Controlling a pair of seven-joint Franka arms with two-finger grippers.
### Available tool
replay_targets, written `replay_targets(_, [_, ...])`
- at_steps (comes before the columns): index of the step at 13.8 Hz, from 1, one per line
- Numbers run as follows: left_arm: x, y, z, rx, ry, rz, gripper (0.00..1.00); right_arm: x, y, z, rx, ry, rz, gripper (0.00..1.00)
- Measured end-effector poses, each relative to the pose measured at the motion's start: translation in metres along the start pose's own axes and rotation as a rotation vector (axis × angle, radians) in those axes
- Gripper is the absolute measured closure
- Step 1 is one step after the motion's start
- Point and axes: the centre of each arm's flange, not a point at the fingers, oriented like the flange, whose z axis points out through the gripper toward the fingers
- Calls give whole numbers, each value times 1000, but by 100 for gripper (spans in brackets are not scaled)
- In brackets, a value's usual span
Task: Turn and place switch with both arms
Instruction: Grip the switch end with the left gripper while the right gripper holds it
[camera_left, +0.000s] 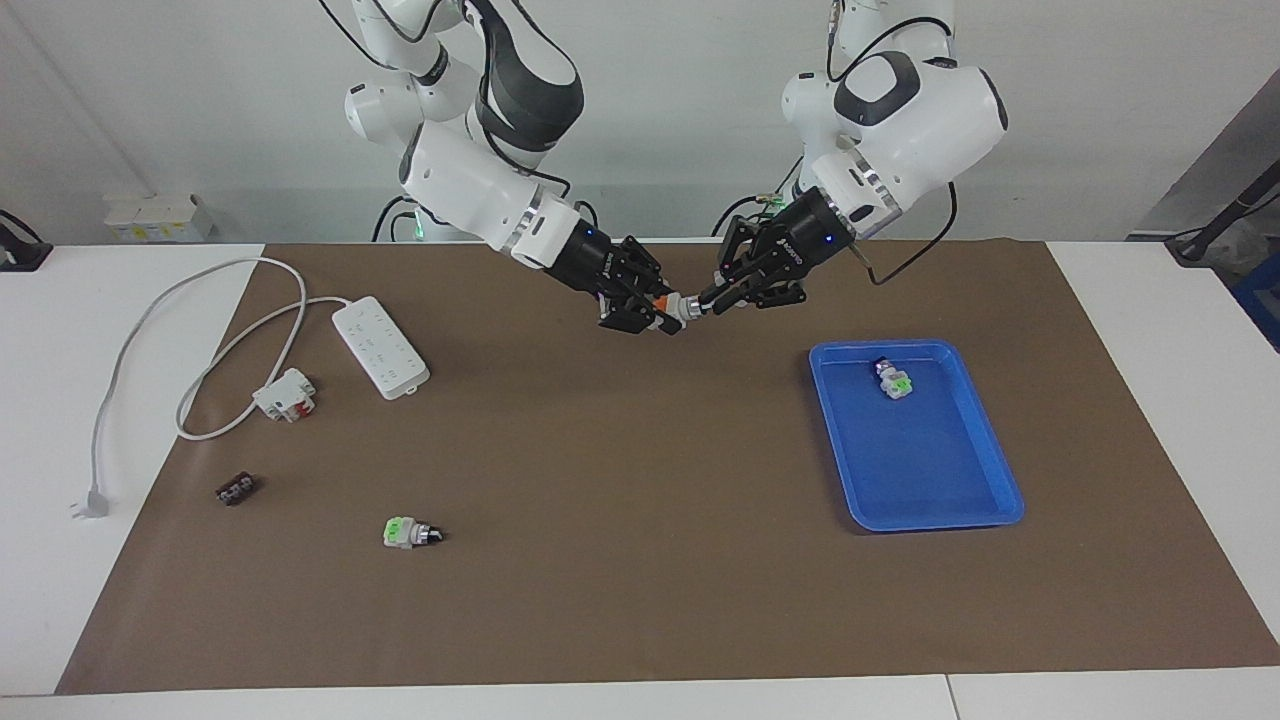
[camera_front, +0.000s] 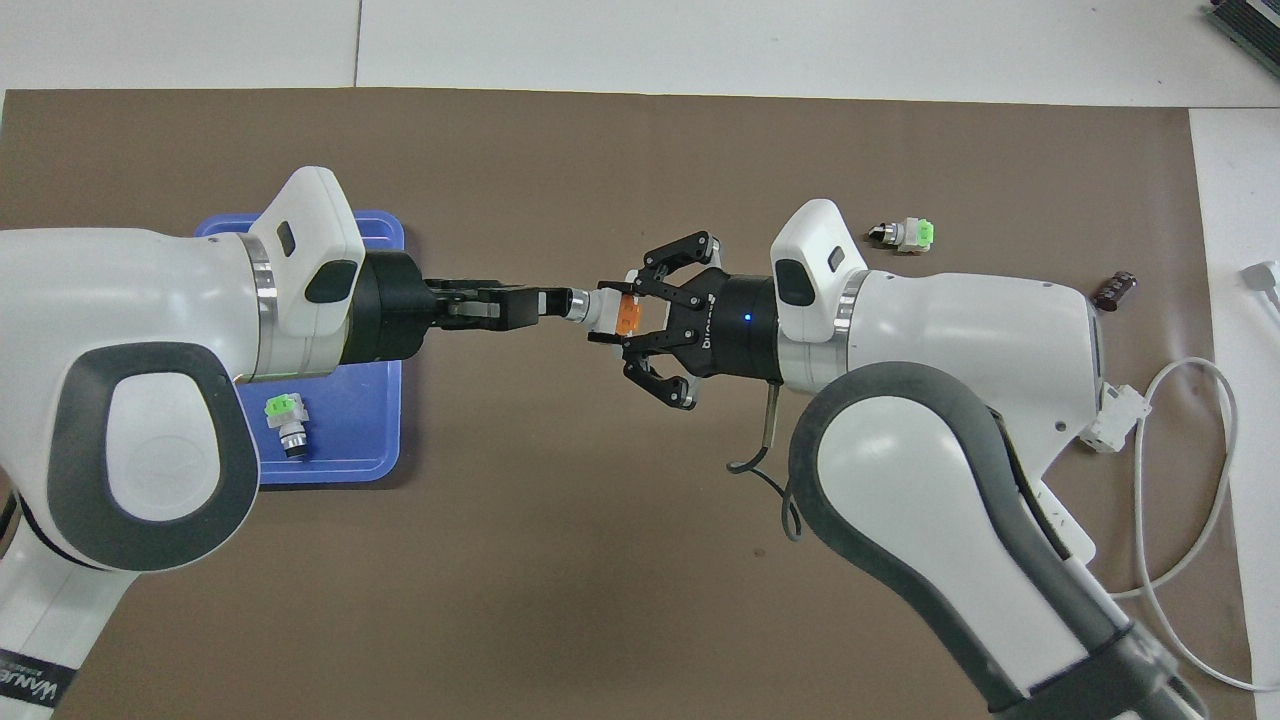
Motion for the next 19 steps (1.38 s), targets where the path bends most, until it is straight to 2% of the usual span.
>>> replay_targets(10, [-1, 3, 2, 1, 2, -97, 89, -2, -1, -3, -3, -2, 3, 59])
replay_targets(19, [-1, 4, 4, 1, -1, -307, 89, -3, -2, -5, -4, -4, 4, 59])
